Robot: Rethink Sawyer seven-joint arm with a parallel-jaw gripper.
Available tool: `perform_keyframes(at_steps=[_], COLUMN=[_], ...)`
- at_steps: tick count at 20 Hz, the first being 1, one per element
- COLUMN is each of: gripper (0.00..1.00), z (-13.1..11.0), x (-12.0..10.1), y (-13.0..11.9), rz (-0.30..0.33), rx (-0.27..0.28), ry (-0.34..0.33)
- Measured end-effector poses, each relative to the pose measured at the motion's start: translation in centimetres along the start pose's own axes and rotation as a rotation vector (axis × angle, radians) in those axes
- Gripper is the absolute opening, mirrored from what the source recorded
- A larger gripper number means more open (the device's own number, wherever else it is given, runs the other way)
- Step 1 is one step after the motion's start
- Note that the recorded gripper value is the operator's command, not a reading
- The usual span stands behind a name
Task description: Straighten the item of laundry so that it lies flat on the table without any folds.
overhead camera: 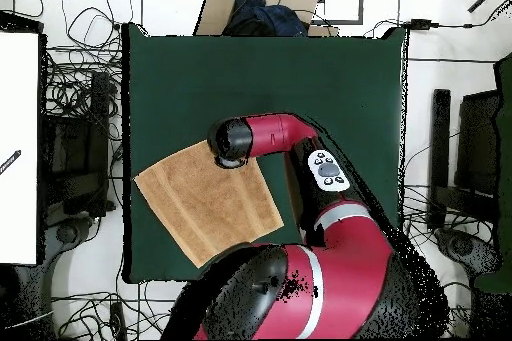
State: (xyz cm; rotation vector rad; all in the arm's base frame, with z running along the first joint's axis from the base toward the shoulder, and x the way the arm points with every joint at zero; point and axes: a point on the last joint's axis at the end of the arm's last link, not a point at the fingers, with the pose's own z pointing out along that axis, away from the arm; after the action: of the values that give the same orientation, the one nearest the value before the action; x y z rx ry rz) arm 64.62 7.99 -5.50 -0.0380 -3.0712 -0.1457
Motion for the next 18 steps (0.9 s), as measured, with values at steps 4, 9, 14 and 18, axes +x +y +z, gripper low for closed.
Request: perform_keyframes(at_steps=[4, 9, 14, 18], gripper=[0.0, 0.0, 0.0, 0.0], z=[0.0, -0.1, -0.1, -0.1], x=[-0.1, -0.2, -0.2, -0.2], y=[-0.5, -1.0, -1.0, -1.0], rz=[0.003, 0.011, 0.011, 0.011], rx=[0.006, 0.006, 0.006, 0.006], ry=[-0.002, -0.004, -0.004, -0.004])
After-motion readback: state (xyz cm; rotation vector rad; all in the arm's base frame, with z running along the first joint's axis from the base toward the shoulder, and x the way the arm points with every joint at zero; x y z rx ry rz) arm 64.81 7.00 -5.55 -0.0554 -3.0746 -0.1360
